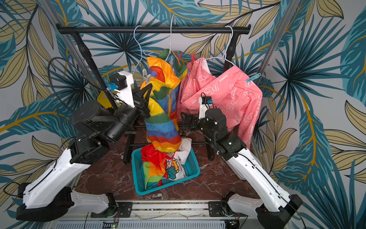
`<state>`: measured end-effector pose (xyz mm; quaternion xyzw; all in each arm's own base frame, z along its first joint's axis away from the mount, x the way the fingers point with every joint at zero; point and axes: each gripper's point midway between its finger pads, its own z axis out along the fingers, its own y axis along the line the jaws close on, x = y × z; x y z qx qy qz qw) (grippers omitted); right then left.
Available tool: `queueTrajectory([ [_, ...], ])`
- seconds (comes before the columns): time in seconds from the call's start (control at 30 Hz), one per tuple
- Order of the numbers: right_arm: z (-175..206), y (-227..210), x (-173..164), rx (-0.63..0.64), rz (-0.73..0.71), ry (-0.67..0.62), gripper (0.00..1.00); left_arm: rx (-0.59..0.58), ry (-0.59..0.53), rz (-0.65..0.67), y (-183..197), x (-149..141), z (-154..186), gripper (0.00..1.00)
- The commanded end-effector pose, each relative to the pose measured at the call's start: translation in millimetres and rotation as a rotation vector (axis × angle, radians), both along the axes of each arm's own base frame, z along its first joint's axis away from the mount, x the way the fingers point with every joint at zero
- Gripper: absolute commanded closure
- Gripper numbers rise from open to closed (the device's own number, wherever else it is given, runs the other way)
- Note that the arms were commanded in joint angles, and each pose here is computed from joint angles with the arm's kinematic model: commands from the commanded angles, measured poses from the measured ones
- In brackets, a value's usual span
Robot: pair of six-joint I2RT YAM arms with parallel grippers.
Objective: Remove the clothespins securing jackets to the hanger
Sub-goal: Pick up the hanger from the clothesline.
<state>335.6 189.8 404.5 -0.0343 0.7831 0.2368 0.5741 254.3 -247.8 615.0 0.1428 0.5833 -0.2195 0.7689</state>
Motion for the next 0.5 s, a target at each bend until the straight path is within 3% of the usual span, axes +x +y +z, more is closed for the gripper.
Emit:
queueTrajectory([
  [0.0, 2.5, 3.3, -2.2, -0.002, 0.019, 0.004, 0.01, -0.146, -0.183, -0.044, 32.7, -34.8, 67.4, 1.0],
  [0.23, 0.3, 10.6, -5.4, -0.003, 0.052, 0.018, 0.01, -0.18, -0.224, -0.082, 44.9, -51.1, 80.2, 1.0],
  [0.47, -6.4, 22.0, -29.4, -0.138, 0.087, -0.001, 0.0, -0.247, -0.205, -0.208, 79.3, -91.6, 67.6, 1.0],
])
